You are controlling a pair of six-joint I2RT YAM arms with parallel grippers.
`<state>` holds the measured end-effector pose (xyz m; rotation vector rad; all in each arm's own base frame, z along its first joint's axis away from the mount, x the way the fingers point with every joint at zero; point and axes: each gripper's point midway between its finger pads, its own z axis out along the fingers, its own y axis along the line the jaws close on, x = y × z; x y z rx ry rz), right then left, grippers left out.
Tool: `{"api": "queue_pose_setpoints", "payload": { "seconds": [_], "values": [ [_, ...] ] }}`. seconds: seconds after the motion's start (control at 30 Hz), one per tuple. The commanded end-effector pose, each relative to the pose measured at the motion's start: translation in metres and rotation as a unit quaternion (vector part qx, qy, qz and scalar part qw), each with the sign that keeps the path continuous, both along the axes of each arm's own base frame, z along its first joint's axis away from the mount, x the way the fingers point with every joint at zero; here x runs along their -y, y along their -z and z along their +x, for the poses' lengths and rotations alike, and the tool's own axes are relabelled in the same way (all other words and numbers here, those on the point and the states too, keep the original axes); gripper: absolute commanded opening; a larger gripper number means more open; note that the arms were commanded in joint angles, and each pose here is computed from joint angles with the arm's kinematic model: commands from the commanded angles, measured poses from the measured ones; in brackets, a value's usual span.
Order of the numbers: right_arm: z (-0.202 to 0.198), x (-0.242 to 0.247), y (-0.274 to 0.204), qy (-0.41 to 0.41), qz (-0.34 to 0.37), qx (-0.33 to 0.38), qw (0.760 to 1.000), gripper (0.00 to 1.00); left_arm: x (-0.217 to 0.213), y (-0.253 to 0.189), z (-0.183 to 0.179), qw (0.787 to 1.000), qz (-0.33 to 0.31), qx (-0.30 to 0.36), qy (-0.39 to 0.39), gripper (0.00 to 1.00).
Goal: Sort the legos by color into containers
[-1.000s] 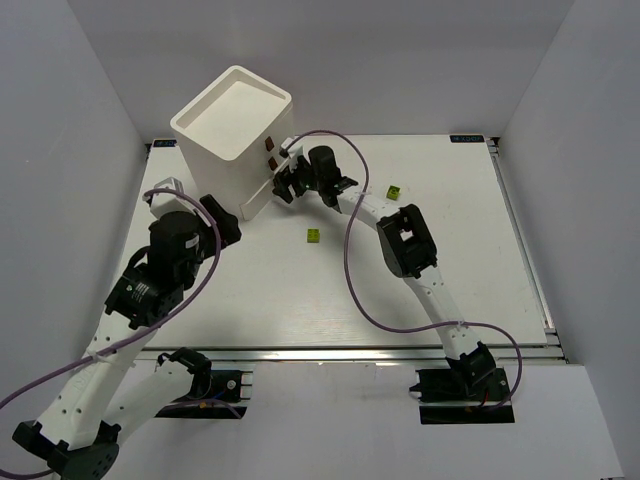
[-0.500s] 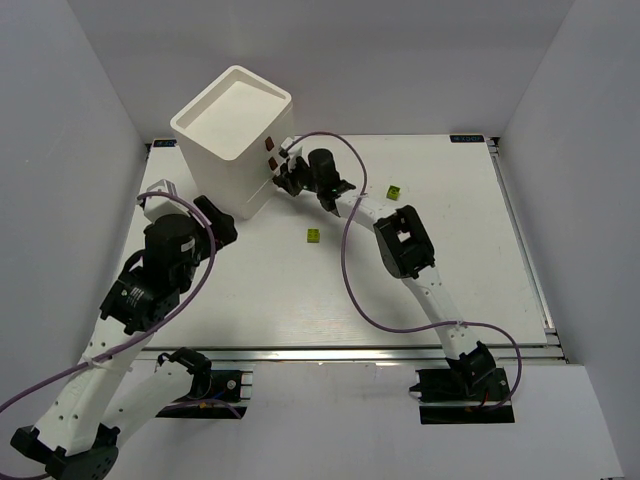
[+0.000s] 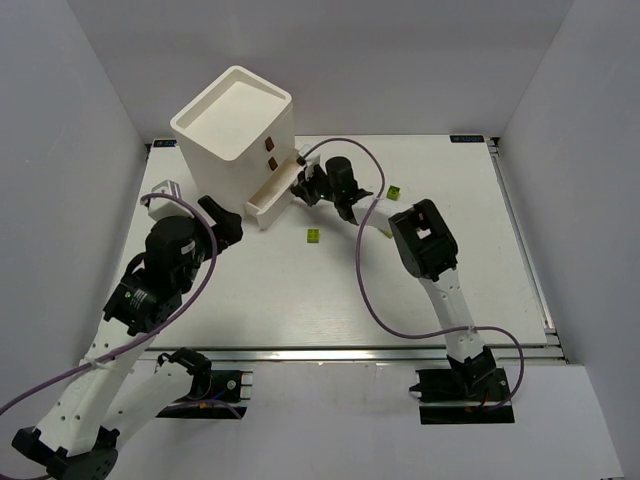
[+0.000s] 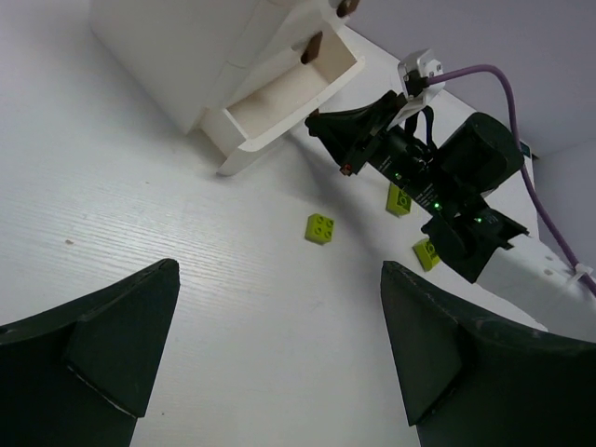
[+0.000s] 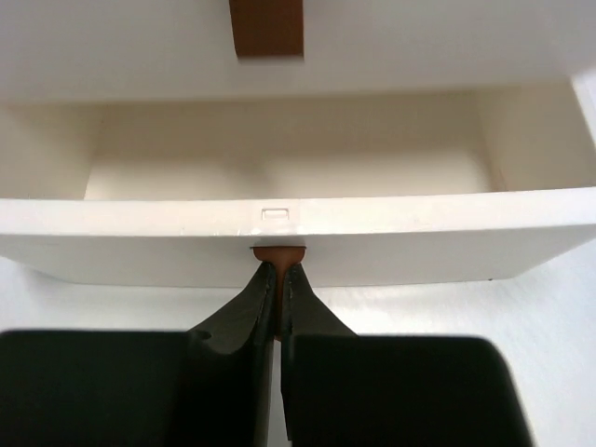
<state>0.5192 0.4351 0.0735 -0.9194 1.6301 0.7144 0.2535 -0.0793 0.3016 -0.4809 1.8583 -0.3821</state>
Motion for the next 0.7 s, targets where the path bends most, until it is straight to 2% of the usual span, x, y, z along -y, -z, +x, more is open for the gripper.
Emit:
{"api": "queue_pose_setpoints", "payload": {
  "seconds": [0.0, 0.3, 0.33, 0.43, 0.5, 0.57, 0.67],
  "values": [
    [-0.005, 0.021, -0.056, 0.0, 0.021, 0.034, 0.999, 0.0, 0.024, 0.007, 0.008, 0.999, -0.016, 0.002, 0.049, 0.98],
    [-0.051, 0.059, -0.052, -0.007, -0.007, 0.0, 1.0, 0.0, 0.065, 0.024, 0.03, 0.991, -0.015, -0.004, 0.134, 0.98],
    [-0.056, 0.059, -0.053, -0.022, -0.004, -0.003, 1.0, 0.07, 0.073, 0.032, 0.034, 0.988, -0.007, -0.014, 0.151, 0.98],
    [-0.066, 0.055, -0.06, -0.058, 0.005, -0.017, 0.998, 0.59, 0.091, 0.039, 0.042, 0.981, 0.009, -0.02, 0.194, 0.97],
    [-0.065, 0.053, -0.074, -0.066, 0.013, -0.028, 0.997, 0.64, 0.113, 0.052, 0.049, 0.97, 0.016, -0.043, 0.237, 0.95],
    [-0.063, 0.058, -0.09, -0.067, 0.022, -0.028, 0.997, 0.64, 0.132, 0.074, 0.053, 0.955, 0.024, -0.075, 0.288, 0.91],
    [-0.062, 0.077, -0.105, -0.051, 0.025, -0.038, 0.998, 0.61, 0.146, 0.084, 0.062, 0.944, 0.034, -0.092, 0.316, 0.78]
  ]
}}
